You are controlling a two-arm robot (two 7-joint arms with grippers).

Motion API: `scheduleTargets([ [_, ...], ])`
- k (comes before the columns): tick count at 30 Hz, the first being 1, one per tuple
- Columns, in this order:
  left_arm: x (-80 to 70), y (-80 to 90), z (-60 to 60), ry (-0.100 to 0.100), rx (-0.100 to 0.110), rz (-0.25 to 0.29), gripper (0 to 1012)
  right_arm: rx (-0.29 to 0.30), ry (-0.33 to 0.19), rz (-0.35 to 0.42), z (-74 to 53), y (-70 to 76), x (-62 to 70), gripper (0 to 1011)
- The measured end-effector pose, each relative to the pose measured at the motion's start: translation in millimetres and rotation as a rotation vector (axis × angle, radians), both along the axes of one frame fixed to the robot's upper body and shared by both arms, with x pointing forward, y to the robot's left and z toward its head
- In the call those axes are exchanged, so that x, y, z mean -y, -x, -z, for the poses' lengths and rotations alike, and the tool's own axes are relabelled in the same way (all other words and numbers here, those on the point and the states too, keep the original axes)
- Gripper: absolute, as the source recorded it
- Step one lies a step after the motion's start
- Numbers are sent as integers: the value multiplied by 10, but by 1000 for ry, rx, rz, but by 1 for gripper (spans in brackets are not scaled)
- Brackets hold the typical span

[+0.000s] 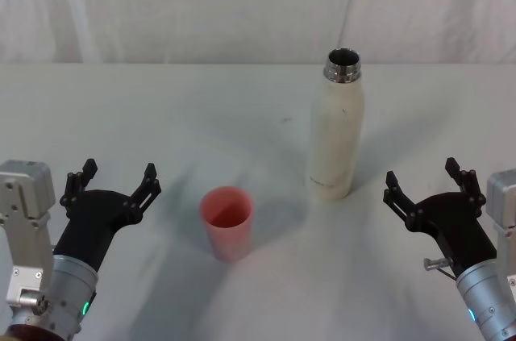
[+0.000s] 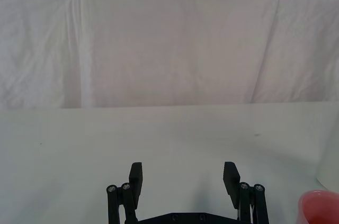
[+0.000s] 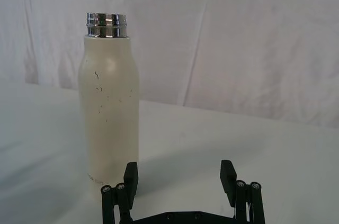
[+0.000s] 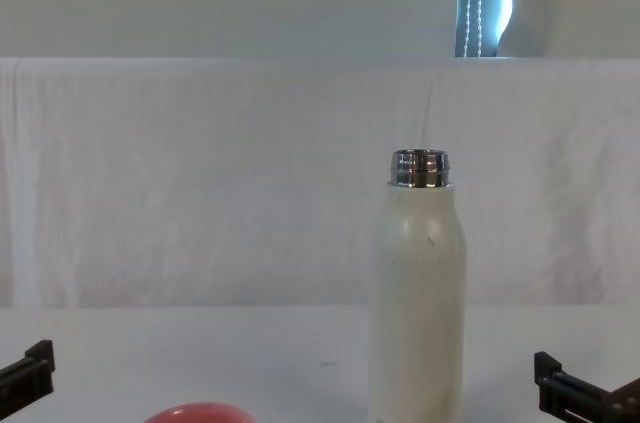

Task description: Grasp the thermos with one hand and pour water into the cup lid.

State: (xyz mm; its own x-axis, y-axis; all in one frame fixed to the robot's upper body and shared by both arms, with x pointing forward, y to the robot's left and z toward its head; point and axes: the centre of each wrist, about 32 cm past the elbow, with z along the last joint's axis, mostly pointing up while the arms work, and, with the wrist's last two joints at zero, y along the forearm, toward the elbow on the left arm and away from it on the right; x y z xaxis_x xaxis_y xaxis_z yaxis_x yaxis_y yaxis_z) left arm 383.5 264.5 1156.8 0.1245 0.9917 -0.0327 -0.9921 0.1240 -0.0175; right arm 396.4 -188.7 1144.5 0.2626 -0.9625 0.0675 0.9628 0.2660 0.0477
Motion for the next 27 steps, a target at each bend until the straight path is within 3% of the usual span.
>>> scheduleTargets([
  [13, 0, 0, 0, 0, 0, 0, 1001, 0, 0, -1, -1, -1, 1, 1002],
  [27, 0, 0, 0, 0, 0, 0, 1001, -25, -73, -157, -127, -245, 133, 1002],
])
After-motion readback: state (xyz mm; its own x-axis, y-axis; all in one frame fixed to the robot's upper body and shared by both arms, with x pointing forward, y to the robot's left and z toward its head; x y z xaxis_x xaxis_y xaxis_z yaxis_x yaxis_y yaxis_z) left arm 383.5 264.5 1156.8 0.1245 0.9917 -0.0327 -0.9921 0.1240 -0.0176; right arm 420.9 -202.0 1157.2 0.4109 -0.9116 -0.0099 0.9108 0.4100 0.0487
